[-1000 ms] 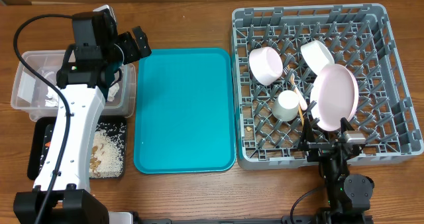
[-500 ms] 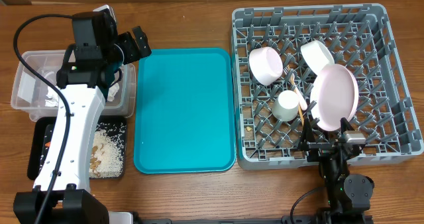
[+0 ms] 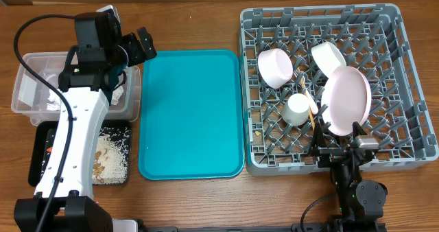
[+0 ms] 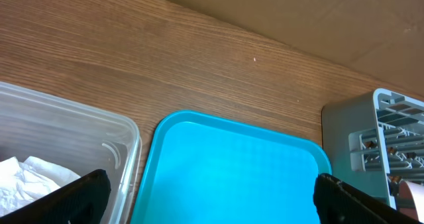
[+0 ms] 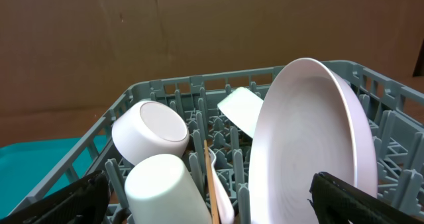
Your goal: Sort waste into correct bins and load items into the dishwasher
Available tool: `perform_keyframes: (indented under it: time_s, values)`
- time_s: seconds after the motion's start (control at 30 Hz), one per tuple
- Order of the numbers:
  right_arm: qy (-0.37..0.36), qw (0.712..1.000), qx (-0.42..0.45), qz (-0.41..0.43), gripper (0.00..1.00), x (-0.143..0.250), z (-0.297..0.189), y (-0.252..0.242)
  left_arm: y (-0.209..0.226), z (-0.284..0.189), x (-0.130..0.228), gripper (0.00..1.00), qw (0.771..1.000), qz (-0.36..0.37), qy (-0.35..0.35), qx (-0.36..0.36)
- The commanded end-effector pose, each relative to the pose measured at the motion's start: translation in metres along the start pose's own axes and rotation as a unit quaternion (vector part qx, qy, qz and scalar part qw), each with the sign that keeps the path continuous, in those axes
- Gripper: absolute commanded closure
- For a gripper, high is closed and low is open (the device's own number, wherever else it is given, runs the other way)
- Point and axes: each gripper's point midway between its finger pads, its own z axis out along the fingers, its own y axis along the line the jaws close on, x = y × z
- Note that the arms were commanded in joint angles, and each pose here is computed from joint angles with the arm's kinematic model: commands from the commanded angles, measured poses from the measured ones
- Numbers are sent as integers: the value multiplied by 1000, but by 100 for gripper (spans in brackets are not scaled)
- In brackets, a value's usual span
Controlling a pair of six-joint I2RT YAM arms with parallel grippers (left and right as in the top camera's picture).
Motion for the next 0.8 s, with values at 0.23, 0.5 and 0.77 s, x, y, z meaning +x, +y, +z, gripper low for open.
perform_keyframes:
  time_s: [0.23,0.5,0.77]
  values:
    - [-3,1000,6,-3,0,1,0,-3,-15,-53,-17,0,999,-1,-40,16]
    - [-3,1000,6,-3,0,1,0,-3,-22,-143,-19,0,994,8,-109,24]
    - [-3,1000,6,-3,0,1,0,-3,2,-175,24,0,991,5,-135,4]
